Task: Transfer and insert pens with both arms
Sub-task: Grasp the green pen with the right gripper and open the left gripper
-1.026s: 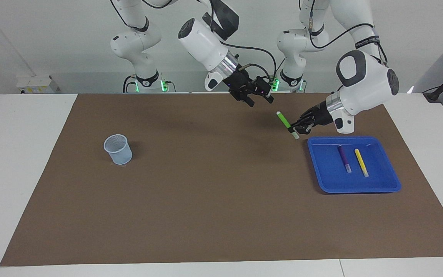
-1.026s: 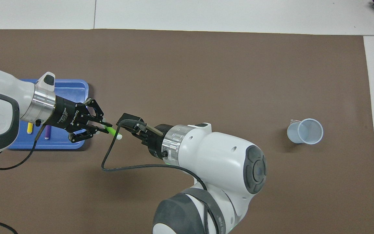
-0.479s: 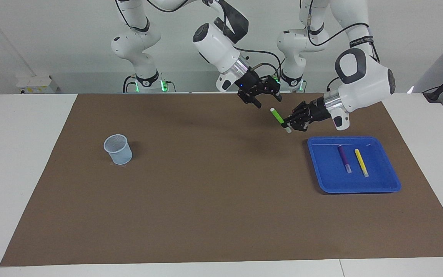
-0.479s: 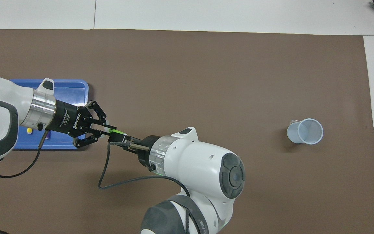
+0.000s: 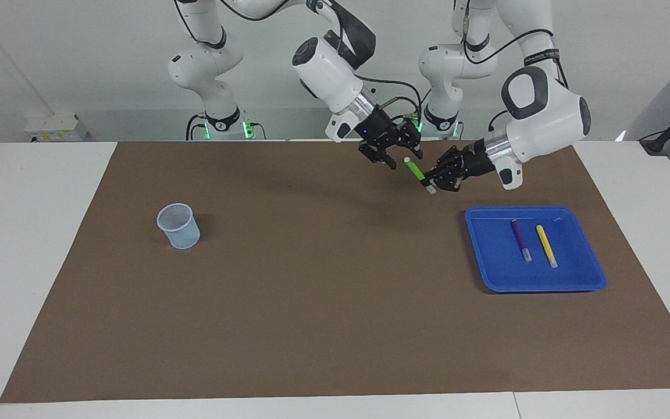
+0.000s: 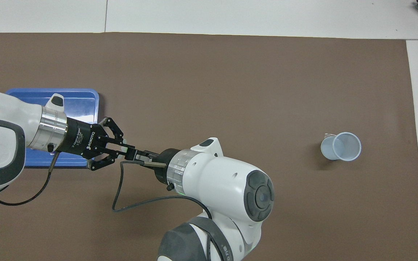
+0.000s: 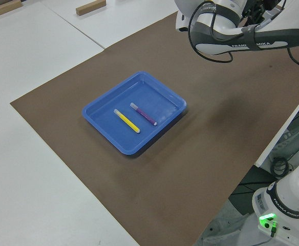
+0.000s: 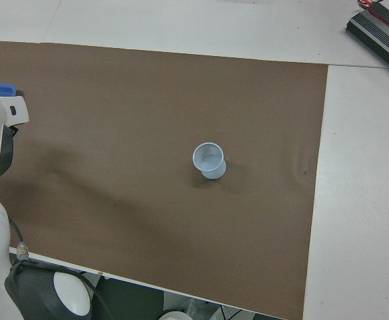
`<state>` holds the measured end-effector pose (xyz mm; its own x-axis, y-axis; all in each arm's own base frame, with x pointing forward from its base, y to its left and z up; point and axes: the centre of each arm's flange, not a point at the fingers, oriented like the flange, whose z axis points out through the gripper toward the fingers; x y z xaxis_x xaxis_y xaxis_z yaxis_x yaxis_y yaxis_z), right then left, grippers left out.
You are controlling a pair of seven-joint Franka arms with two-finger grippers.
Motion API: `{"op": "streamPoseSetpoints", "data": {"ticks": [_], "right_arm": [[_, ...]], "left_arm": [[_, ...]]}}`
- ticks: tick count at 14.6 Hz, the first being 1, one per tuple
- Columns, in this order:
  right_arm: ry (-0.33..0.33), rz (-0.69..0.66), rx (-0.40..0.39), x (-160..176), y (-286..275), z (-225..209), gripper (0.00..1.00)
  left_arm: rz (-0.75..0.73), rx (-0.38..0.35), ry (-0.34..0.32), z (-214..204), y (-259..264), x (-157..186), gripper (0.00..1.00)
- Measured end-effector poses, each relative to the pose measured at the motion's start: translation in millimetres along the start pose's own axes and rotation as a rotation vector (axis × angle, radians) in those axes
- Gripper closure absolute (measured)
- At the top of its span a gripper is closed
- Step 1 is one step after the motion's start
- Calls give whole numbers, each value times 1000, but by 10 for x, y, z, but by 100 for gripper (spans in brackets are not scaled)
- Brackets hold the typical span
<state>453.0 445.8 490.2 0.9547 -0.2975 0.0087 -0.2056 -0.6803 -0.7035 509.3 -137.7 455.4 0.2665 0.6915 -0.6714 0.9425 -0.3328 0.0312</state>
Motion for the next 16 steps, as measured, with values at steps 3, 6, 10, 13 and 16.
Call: {"op": "streamPoseSetpoints", "data": {"ticks": [3, 6, 10, 13, 16], "right_arm": [[4, -7, -2, 4, -8, -5, 49], [8, -6, -5, 38, 13, -7, 59], [18, -2, -2, 98, 20, -35, 60], [20, -1, -6, 115, 36, -30, 69], [20, -3, -13, 117, 61, -12, 82]], "left_arm": [[-9, -2, 2, 70, 2, -67, 84], [-16, -13, 3, 44, 2, -59, 84], [-13, -13, 4, 46, -5, -88, 84], [-16, -18, 5, 28, -6, -80, 84], [-19, -22, 5, 8, -11, -60, 84]]}}
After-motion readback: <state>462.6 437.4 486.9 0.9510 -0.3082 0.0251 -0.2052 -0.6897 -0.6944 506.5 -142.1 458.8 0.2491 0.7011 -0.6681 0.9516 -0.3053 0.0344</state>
